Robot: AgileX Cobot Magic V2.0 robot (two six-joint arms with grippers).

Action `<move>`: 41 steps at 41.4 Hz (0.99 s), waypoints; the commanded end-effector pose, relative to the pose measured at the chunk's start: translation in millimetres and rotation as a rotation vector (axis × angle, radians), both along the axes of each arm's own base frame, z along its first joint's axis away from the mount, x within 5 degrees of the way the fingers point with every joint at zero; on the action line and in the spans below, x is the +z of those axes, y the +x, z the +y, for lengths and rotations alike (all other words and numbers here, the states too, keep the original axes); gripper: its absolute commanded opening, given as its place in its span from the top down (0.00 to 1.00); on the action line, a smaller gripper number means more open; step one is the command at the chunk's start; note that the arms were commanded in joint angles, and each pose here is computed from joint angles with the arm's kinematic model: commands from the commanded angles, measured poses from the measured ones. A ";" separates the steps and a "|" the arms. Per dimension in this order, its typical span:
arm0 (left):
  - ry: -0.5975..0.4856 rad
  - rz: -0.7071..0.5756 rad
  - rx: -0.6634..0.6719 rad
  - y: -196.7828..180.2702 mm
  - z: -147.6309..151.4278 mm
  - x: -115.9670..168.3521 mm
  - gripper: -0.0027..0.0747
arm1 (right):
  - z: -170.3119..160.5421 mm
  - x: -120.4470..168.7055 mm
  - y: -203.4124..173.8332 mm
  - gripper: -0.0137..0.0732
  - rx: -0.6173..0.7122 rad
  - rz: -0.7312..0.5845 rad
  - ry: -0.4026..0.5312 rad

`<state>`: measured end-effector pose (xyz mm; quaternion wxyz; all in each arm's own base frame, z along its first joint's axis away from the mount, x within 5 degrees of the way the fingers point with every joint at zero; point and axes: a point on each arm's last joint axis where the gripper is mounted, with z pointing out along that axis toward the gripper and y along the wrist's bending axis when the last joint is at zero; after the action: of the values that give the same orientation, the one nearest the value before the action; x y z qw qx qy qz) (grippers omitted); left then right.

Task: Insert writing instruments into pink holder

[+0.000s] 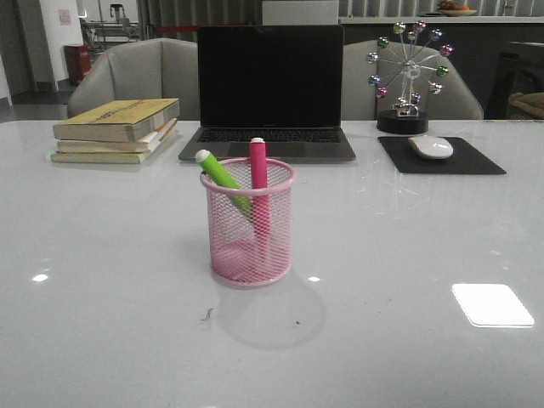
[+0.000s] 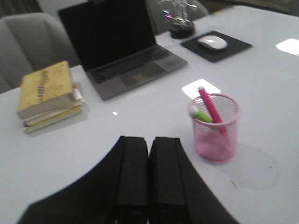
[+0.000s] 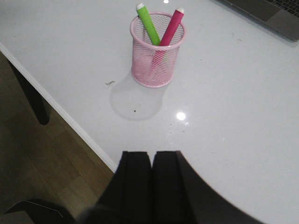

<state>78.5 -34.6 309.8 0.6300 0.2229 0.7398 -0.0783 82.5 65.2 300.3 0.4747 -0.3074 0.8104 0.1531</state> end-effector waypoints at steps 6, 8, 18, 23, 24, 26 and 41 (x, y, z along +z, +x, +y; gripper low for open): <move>-0.165 -0.185 0.205 -12.7 19.9 -34.6 0.85 | 0.9 15.2 3.4 0.78 -0.006 -0.091 0.048; -0.175 -0.196 0.236 -16.9 22.9 -44.4 0.85 | 0.9 15.2 3.4 0.78 -0.006 -0.091 0.048; -0.189 -0.273 0.325 -25.5 29.6 -74.4 0.85 | 0.9 15.2 3.4 0.78 -0.006 -0.091 0.048; -0.198 -0.310 0.325 -27.0 30.0 -85.1 0.85 | 0.9 15.2 3.4 0.78 -0.006 -0.091 0.048; -0.202 -0.319 0.325 -26.4 30.0 -86.9 0.85 | 0.9 15.3 3.5 0.78 -0.006 -0.092 0.049; -0.204 -0.328 0.326 -25.4 30.0 -90.1 0.85 | 0.9 15.2 3.4 0.78 -0.006 -0.091 0.048; -0.211 -0.355 0.325 -25.5 30.2 -89.6 0.85 | 1.0 15.3 3.5 0.78 -0.006 -0.093 0.049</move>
<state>55.8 -5.2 211.7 0.7368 0.0547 0.6738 -0.0093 82.5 65.2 300.3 0.4748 -0.3074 0.8104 0.1529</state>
